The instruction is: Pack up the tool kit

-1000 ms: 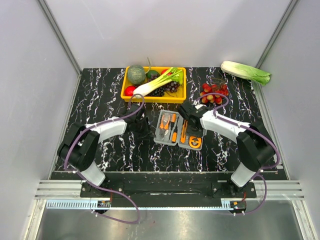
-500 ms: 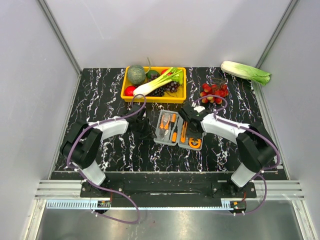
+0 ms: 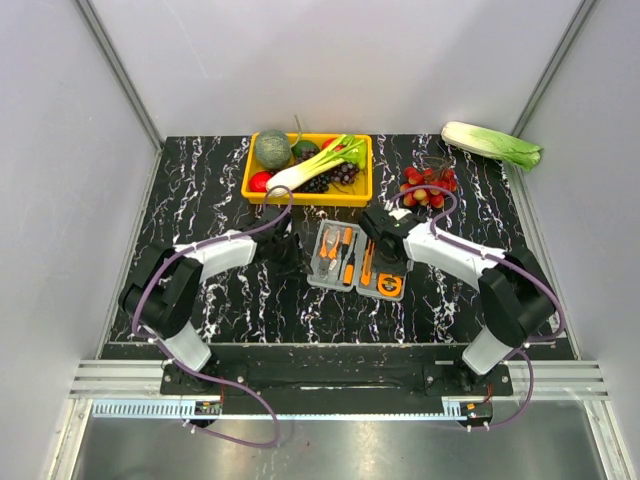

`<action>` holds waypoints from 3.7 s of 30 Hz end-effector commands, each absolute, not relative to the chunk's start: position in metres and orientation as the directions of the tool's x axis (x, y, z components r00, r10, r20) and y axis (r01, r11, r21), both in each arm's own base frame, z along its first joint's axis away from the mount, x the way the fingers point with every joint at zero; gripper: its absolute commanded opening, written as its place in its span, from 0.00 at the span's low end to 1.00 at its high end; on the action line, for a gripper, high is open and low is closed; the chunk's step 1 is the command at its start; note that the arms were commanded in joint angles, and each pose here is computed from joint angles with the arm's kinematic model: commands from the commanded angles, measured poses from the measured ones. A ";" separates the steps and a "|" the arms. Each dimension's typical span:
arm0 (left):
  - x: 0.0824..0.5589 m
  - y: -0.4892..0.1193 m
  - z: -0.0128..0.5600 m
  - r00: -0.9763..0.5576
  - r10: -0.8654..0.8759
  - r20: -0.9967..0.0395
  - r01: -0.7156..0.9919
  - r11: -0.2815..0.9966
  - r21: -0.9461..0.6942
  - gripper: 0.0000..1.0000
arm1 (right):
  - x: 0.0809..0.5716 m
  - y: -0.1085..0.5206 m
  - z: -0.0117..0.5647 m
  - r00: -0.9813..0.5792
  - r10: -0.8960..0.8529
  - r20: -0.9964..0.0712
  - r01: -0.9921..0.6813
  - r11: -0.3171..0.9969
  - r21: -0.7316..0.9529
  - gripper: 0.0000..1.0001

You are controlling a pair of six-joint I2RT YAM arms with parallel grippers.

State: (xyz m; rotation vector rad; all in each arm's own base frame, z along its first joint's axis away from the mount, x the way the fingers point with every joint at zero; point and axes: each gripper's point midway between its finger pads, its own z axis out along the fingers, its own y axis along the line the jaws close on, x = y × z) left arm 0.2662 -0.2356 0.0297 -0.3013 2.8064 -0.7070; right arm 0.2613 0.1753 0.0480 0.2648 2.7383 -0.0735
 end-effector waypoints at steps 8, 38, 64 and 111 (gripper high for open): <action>0.294 -0.241 0.078 -0.919 -0.236 -0.317 -0.038 0.851 -0.524 0.46 | 0.240 0.180 0.052 -0.927 0.205 -0.315 0.202 0.978 0.041 0.31; 0.295 -0.232 0.098 -0.905 -0.238 -0.352 -0.029 0.861 -0.508 0.49 | 0.300 0.231 0.041 -0.919 0.134 -0.370 0.102 0.989 0.106 0.27; 0.293 -0.228 0.093 -0.908 -0.232 -0.349 -0.030 0.866 -0.499 0.48 | 0.272 0.209 -0.013 -0.963 0.108 -0.245 0.115 0.993 -0.015 0.00; 0.291 -0.225 0.090 -0.910 -0.230 -0.344 -0.032 0.868 -0.496 0.48 | 0.318 0.220 0.025 -0.913 0.130 -0.386 0.126 0.991 0.036 0.10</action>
